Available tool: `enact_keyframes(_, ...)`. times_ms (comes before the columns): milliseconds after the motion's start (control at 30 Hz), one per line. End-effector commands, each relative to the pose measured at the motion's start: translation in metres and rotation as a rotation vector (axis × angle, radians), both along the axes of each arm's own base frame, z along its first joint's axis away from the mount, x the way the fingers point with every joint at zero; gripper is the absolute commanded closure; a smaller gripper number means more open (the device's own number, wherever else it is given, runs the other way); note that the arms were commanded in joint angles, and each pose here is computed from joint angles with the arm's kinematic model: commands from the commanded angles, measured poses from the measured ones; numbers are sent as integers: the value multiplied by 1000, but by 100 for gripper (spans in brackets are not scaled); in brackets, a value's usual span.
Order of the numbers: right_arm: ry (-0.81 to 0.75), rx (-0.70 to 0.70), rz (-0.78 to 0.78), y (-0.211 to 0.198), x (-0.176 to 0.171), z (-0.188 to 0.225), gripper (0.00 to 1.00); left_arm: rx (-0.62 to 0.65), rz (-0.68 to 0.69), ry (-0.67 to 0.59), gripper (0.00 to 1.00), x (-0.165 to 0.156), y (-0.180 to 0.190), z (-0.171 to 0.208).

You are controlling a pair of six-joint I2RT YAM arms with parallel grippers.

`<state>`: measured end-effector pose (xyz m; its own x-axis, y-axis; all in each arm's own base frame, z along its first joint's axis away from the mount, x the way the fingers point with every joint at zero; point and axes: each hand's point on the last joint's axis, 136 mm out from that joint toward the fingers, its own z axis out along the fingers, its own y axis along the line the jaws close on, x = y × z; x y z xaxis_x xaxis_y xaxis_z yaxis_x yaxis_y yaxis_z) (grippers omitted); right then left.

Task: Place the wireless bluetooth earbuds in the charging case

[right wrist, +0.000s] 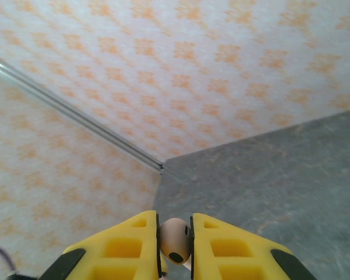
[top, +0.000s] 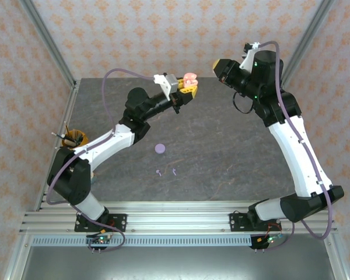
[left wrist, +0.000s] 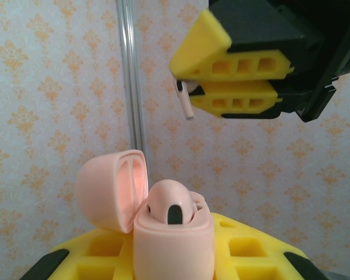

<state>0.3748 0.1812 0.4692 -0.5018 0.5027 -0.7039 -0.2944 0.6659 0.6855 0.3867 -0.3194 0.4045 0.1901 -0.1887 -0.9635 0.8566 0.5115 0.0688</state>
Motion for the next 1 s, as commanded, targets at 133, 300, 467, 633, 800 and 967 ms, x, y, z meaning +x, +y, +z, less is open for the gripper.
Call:
enact_keyframes(133, -162, 137, 140, 21, -10, 37, 82, -77, -25, -58, 100, 5, -4, 26)
enact_keyframes(300, -175, 172, 181, 28, -11, 36, 82, -114, -13, -55, 100, 11, -3, 31)
enact_keyframes(467, -170, 191, 201, 31, -10, 31, 82, -127, -3, -54, 100, 14, -3, 33)
enact_keyframes(633, -152, 201, 215, 33, -10, 23, 82, -134, -8, -55, 100, 15, -4, 36)
enact_keyframes(800, -142, 211, 225, 36, -10, 18, 83, -135, -10, -52, 100, 16, -4, 37)
enact_keyframes(967, -128, 215, 236, 39, -9, 14, 83, -136, -9, -46, 100, 17, -5, 36)
